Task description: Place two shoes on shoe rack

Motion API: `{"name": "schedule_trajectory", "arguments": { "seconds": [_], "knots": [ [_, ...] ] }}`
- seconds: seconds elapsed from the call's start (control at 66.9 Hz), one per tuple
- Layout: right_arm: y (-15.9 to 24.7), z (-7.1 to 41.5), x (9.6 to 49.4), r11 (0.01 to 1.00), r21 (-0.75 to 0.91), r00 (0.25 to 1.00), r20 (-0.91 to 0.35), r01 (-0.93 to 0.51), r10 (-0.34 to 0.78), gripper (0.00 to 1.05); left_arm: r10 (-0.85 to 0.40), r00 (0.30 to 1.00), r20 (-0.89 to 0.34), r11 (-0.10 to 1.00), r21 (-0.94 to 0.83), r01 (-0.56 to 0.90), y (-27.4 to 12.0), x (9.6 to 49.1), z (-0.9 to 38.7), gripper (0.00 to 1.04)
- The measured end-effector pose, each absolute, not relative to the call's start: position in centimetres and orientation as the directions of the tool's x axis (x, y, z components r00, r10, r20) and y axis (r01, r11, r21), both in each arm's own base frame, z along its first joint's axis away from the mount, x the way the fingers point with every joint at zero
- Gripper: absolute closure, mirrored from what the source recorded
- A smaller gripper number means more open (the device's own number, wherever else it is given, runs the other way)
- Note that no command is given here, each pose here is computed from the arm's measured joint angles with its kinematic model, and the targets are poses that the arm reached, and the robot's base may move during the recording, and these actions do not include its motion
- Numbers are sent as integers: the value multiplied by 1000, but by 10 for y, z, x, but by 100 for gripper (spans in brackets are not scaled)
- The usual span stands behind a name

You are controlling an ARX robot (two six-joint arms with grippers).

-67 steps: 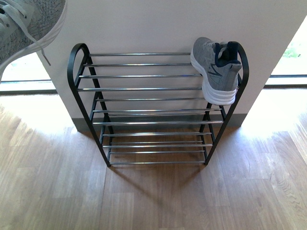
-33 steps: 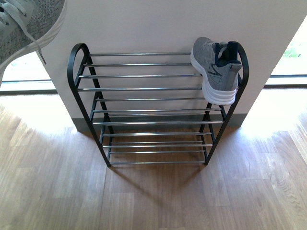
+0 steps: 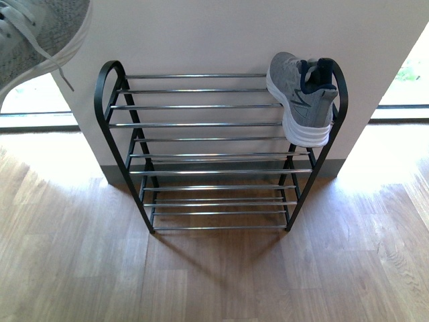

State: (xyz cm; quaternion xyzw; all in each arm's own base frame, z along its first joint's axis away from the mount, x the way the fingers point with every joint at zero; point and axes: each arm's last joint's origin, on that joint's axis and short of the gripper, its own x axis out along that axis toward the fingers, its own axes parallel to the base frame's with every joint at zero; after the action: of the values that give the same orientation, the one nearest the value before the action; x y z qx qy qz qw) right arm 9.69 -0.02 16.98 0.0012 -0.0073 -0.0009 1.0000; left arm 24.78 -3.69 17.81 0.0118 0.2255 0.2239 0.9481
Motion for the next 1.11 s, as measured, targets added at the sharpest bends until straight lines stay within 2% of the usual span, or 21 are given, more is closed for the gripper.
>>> {"name": "schedule_trajectory", "arguments": {
  "seconds": [0.149, 0.209, 0.299, 0.329, 0.553, 0.732, 0.897, 1.106],
  "knots": [
    [0, 170, 97, 1000, 2, 1000, 15, 2, -2, 44, 385, 795, -468, 904, 17, -428, -44, 277, 178, 103],
    [0, 170, 97, 1000, 2, 1000, 15, 1, -2, 33, 320, 808, -495, 914, -61, -400, -51, 299, 177, 103],
    [0, 170, 97, 1000, 3, 1000, 15, 2, -2, 10, 155, 811, -564, 921, -215, -325, -79, 357, 163, 103],
    [0, 170, 97, 1000, 3, 1000, 15, 2, -2, 8, 122, 805, -581, 920, -237, -311, -86, 369, 158, 103],
    [0, 170, 97, 1000, 3, 1000, 15, 2, -2, 9, -84, 714, -695, 882, -385, -271, -145, 445, 118, 103],
    [0, 170, 97, 1000, 3, 1000, 15, 2, -2, 9, -217, 666, -714, 833, -490, -255, -178, 486, 93, 103],
    [0, 170, 97, 1000, 3, 1000, 15, 2, -2, 9, -293, 610, -736, 814, -527, -245, -199, 509, 77, 103],
    [0, 170, 97, 1000, 3, 1000, 15, 2, -2, 9, -314, 540, -781, 837, -496, -230, -217, 518, 62, 103]
  ]
}}
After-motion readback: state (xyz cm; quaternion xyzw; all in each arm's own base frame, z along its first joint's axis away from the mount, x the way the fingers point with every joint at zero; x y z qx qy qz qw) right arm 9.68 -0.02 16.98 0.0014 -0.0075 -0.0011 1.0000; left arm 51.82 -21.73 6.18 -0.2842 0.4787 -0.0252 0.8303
